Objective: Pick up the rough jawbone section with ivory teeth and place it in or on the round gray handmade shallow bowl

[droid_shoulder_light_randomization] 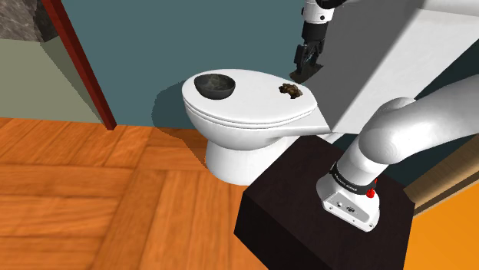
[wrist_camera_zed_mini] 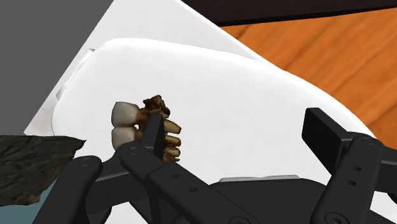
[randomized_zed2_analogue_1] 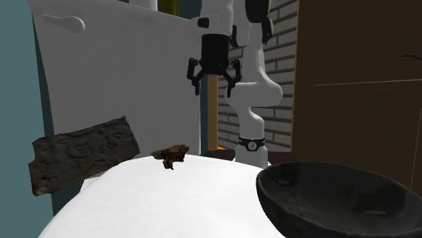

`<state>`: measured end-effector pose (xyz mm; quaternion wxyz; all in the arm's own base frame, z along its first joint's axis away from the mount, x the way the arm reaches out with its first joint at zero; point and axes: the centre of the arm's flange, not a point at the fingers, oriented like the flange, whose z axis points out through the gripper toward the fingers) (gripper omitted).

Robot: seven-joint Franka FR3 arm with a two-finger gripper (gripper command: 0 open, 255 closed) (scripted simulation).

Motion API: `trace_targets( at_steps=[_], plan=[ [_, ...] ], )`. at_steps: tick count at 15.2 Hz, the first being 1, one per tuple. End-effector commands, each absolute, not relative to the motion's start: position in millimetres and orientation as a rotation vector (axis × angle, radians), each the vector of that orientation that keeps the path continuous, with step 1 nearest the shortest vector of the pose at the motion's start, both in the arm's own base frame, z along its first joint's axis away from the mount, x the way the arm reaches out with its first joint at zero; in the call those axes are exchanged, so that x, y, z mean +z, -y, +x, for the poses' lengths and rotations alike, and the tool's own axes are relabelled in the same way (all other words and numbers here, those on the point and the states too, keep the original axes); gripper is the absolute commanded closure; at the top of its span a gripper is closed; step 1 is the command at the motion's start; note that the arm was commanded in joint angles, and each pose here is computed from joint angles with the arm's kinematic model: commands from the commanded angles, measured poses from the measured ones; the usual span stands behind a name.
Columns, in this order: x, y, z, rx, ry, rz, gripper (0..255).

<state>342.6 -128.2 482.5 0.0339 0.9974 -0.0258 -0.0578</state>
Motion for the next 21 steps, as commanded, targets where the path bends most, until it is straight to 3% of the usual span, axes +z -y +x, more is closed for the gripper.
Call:
trace_targets(
  at_steps=[1,12,21],
  plan=[
    [471,148,351,-0.172,0.06,3.07,0],
    [405,265,405,-0.151,-0.031,3.082,0],
    [364,270,403,-0.15,-0.034,3.082,0]
  ],
)
